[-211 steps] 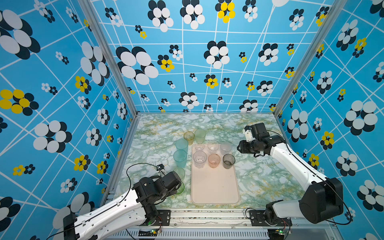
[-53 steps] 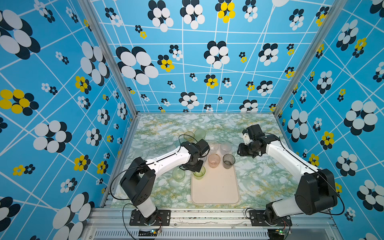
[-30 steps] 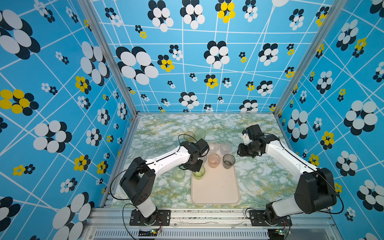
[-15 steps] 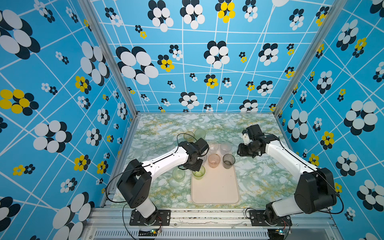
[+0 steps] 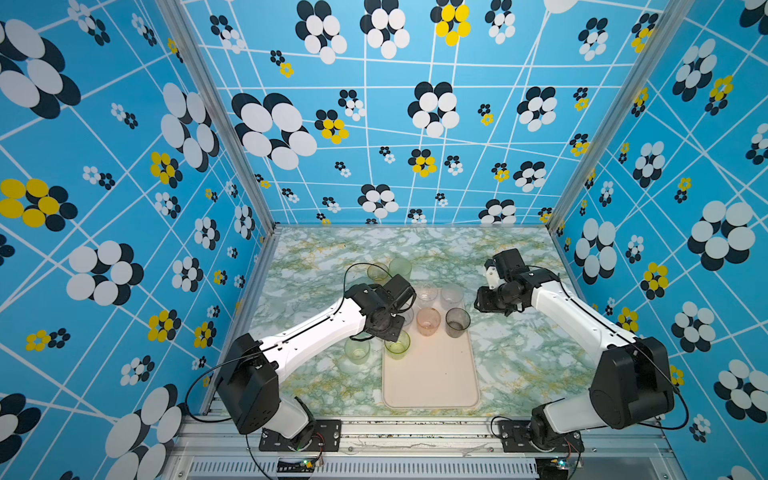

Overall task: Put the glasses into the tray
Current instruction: 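Lower the green faceted tumbler onto the tray and open the left gripper, then move the left gripper to the frosted light-green tumbler beside the tray, then close the left gripper on the rim of the frosted tumbler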

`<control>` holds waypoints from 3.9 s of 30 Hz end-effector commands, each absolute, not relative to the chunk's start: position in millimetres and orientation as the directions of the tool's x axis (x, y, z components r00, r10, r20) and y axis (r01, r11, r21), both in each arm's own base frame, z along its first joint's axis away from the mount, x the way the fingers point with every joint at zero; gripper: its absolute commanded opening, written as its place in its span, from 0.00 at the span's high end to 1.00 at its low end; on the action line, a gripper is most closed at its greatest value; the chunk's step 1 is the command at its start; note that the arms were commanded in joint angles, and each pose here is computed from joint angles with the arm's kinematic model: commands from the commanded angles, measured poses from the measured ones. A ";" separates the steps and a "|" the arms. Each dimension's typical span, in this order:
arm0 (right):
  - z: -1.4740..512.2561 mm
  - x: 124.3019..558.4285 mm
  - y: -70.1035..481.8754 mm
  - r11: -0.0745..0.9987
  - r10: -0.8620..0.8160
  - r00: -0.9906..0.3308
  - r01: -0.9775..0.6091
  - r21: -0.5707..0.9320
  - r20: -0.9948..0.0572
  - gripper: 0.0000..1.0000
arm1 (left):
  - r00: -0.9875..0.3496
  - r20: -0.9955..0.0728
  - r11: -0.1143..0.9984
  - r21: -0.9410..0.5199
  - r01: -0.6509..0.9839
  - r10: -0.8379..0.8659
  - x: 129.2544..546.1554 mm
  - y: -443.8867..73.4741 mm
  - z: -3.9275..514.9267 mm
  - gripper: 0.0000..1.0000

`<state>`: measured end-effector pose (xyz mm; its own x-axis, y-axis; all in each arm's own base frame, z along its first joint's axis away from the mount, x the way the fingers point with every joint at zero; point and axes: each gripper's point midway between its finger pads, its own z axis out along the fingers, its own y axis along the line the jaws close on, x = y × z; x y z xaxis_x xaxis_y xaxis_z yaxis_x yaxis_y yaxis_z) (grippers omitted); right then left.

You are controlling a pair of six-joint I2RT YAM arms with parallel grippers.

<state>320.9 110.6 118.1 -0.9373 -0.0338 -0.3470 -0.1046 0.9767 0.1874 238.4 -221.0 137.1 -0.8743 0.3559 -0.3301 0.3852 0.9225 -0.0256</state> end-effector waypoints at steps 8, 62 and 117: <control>122.9 313.1 110.7 0.972 -0.008 -0.937 -0.089 0.216 -0.350 0.55 | -0.908 -0.341 0.965 -0.007 0.264 0.246 206.6 -173.2 151.4 0.78; 109.5 321.7 120.3 0.964 -0.054 -0.945 -0.134 0.231 -0.322 0.56 | -0.973 -0.211 0.992 -0.102 -0.072 -0.092 196.1 -105.1 87.9 0.78; 98.3 317.2 117.4 0.967 -0.067 -0.954 -0.134 0.215 -0.291 0.56 | -0.983 -0.184 0.998 -0.051 0.031 0.021 184.0 -109.5 110.4 0.93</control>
